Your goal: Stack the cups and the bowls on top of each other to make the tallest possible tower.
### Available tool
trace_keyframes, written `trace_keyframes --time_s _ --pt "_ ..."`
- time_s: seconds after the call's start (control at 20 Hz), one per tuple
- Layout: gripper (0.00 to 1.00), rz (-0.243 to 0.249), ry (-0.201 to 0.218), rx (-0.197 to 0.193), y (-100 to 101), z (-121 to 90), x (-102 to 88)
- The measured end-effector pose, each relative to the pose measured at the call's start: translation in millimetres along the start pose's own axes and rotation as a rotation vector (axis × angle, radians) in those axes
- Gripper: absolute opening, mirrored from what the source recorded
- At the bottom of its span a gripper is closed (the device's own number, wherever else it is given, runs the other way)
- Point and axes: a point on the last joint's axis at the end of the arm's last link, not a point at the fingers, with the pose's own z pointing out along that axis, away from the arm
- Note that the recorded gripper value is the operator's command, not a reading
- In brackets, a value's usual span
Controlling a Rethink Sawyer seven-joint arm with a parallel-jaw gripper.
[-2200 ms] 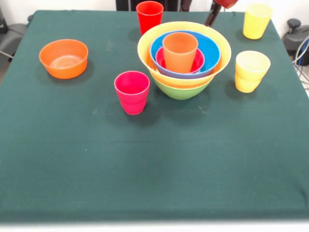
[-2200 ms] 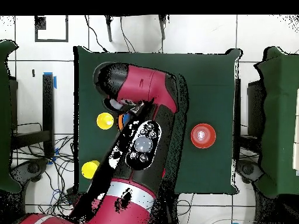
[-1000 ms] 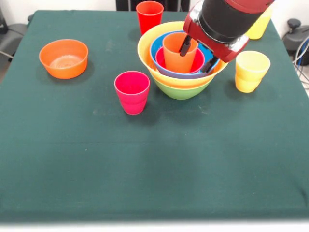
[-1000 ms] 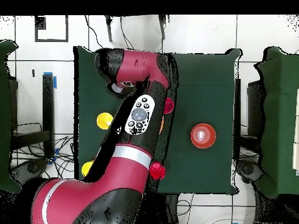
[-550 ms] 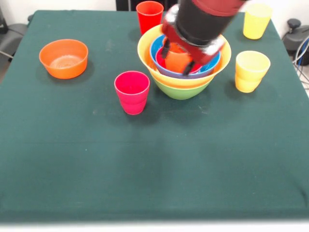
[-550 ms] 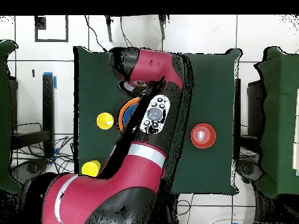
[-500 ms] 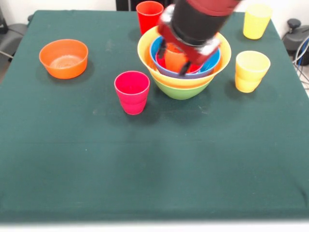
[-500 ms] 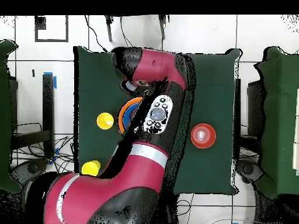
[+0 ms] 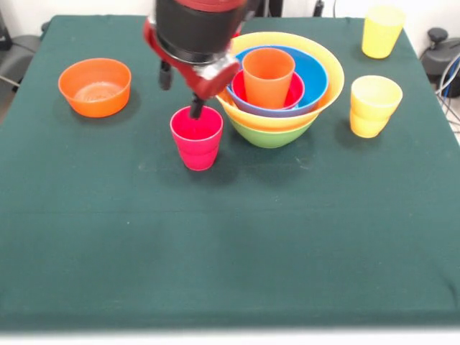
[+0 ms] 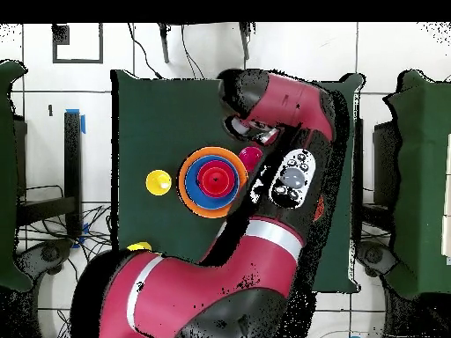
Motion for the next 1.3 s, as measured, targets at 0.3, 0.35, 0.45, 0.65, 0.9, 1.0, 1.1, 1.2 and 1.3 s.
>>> trace_keyframes --time_s 0.3,0.35,0.45,0.65,0.9,1.0,1.1,1.2,1.3 --pt "1.00 0.011 -0.002 -0.003 -6 1 -6.3" --pt "1.00 0.010 -0.001 -0.002 -6 2 -5.7" --pt "1.00 0.008 0.001 0.000 -5 3 -4.8" --pt "1.00 -0.001 0.006 0.008 -1 10 0.0" --pt "1.00 -0.013 0.015 0.023 5 27 6.5" --pt "1.00 -0.014 0.017 0.026 5 31 7.2" --pt "1.00 -0.015 0.021 0.031 4 37 8.7" --pt "1.00 -0.015 0.022 0.033 4 43 9.6" --pt "1.00 -0.014 0.021 0.034 3 46 10.1"
